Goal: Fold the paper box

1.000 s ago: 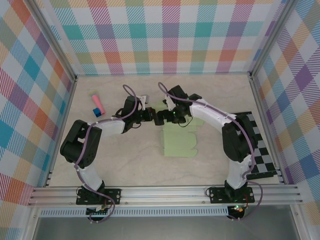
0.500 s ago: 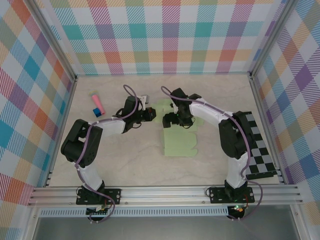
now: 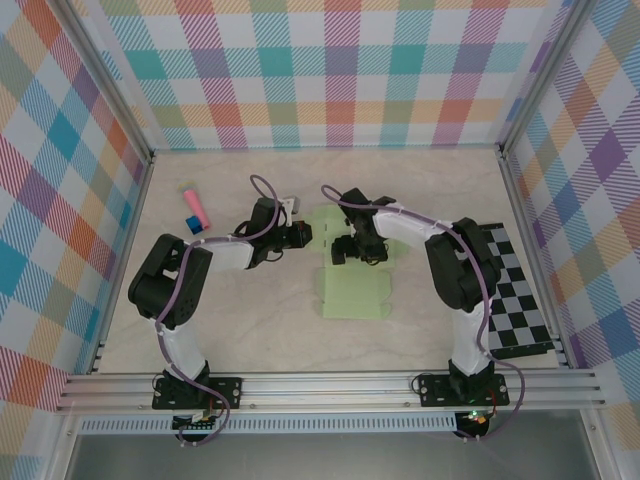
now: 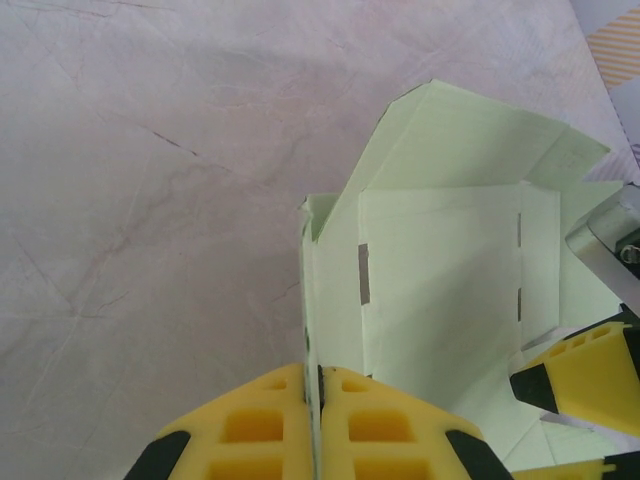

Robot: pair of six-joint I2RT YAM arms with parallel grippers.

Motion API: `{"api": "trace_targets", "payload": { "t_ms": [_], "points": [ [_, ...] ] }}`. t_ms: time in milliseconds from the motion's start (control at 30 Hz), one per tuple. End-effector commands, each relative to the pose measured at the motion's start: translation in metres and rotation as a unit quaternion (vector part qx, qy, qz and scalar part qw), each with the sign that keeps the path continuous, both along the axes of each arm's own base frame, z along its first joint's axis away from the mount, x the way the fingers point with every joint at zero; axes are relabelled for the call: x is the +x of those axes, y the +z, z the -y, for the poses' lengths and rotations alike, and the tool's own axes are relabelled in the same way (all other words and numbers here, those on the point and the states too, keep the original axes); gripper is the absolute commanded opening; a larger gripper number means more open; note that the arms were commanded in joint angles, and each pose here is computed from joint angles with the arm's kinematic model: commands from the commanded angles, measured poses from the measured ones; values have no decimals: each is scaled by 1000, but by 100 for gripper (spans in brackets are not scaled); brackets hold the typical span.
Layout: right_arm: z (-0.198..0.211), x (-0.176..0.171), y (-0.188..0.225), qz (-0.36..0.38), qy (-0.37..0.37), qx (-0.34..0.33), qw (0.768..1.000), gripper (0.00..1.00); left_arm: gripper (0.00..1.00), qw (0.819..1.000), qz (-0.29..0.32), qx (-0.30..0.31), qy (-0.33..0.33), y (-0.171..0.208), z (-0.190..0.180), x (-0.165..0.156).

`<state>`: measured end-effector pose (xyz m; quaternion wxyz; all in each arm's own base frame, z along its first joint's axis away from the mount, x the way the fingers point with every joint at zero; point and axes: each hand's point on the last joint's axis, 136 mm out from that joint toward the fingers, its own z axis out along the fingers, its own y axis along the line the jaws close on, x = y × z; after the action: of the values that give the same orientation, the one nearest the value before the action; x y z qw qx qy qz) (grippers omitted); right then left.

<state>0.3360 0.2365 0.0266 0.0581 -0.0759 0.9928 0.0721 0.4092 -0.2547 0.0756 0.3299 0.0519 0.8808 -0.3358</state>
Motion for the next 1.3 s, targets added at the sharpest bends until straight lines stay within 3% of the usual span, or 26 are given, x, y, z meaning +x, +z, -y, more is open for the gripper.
{"api": "trace_targets", "payload": {
  "t_ms": [0,233,433,533,600,667,800,1033,1267],
  "points": [
    [15,1,-14,0,-26,-41,999,89,0,1000,12,-3,-12,-1,6,-2],
    [15,6,2,32,-34,-36,998,92,0,1000,12,2,-15,-4,5,-4],
    [3,24,89,94,-47,57,993,95,0,1000,19,12,-17,-5,5,-2],
    [-10,29,124,73,-119,152,978,99,0,999,31,8,-17,-1,5,1],
    [-24,33,144,42,-203,227,952,99,0,999,38,7,-14,0,5,2],
    [-22,44,154,20,-281,241,929,97,0,999,45,4,-18,3,6,3],
    [-19,70,158,12,-338,199,920,96,0,997,69,-6,-21,8,8,2],
    [-38,93,131,-9,-320,173,931,91,0,995,86,-1,-40,15,14,0],
    [-55,94,113,-12,-280,138,950,89,0,995,95,9,-38,17,12,-1]
  ]
}}
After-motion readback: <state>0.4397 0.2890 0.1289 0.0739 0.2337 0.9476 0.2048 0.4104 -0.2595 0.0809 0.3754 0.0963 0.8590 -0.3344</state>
